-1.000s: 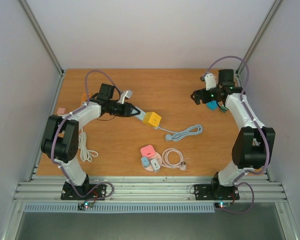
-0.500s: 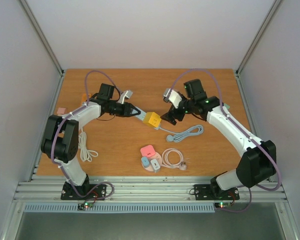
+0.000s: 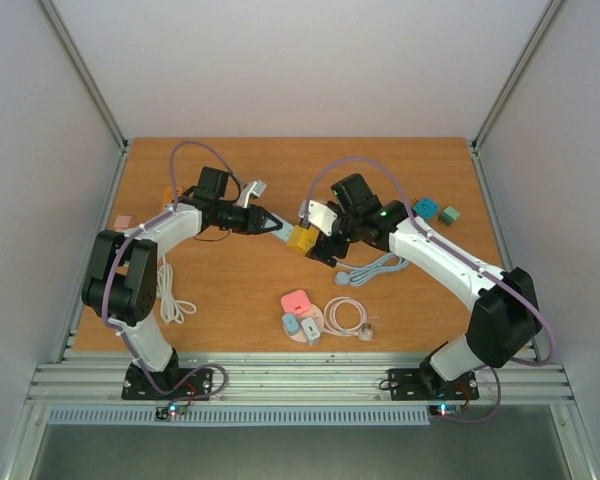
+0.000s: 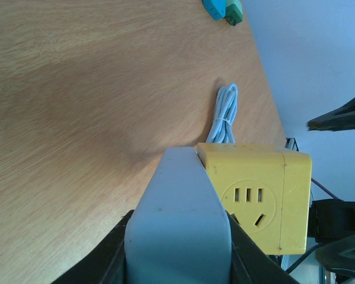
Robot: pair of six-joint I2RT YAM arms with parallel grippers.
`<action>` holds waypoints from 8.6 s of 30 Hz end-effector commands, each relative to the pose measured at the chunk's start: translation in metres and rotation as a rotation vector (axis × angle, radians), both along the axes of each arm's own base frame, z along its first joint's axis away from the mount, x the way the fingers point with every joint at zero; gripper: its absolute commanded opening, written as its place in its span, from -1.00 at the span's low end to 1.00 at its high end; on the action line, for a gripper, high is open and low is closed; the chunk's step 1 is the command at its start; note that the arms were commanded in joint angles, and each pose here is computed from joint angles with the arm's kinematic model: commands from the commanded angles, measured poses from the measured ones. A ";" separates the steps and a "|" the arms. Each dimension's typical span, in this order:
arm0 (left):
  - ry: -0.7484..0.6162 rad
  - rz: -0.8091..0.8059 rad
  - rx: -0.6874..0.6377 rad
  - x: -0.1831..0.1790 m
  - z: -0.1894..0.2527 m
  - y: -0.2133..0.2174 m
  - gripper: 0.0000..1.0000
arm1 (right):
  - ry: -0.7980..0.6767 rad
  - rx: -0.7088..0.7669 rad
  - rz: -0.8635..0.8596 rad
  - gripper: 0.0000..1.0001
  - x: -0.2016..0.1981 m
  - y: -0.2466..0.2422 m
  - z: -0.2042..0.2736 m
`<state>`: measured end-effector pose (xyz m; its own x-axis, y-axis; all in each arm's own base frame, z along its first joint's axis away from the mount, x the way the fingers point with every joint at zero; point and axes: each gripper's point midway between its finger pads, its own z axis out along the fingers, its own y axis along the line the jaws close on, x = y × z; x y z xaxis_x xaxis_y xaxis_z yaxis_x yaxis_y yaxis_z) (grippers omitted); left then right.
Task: Pull the plug off the socket
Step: Place the plug at the center of the board, then remove the plug from the socket.
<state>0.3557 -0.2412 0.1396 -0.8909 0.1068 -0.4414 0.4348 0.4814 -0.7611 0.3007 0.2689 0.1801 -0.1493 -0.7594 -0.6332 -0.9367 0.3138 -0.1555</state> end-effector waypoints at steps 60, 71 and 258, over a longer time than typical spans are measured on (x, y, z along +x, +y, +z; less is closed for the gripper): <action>-0.068 -0.066 -0.090 -0.004 0.029 -0.012 -0.99 | 0.023 -0.035 -0.114 -0.82 0.010 0.018 -0.024; -0.077 -0.054 -0.074 -0.002 0.027 -0.011 -0.99 | 0.015 -0.060 -0.097 -0.97 0.008 0.014 -0.029; -0.175 -0.018 0.085 0.004 0.019 -0.003 -0.99 | -0.210 -0.167 -0.218 -0.98 0.036 -0.004 -0.010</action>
<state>0.3566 -0.2512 0.1553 -0.8205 0.1511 -0.5514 0.5452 0.4969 -0.6751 0.3212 0.2716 0.1455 -0.2164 -0.8266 -0.5196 -0.8500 0.4213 -0.3163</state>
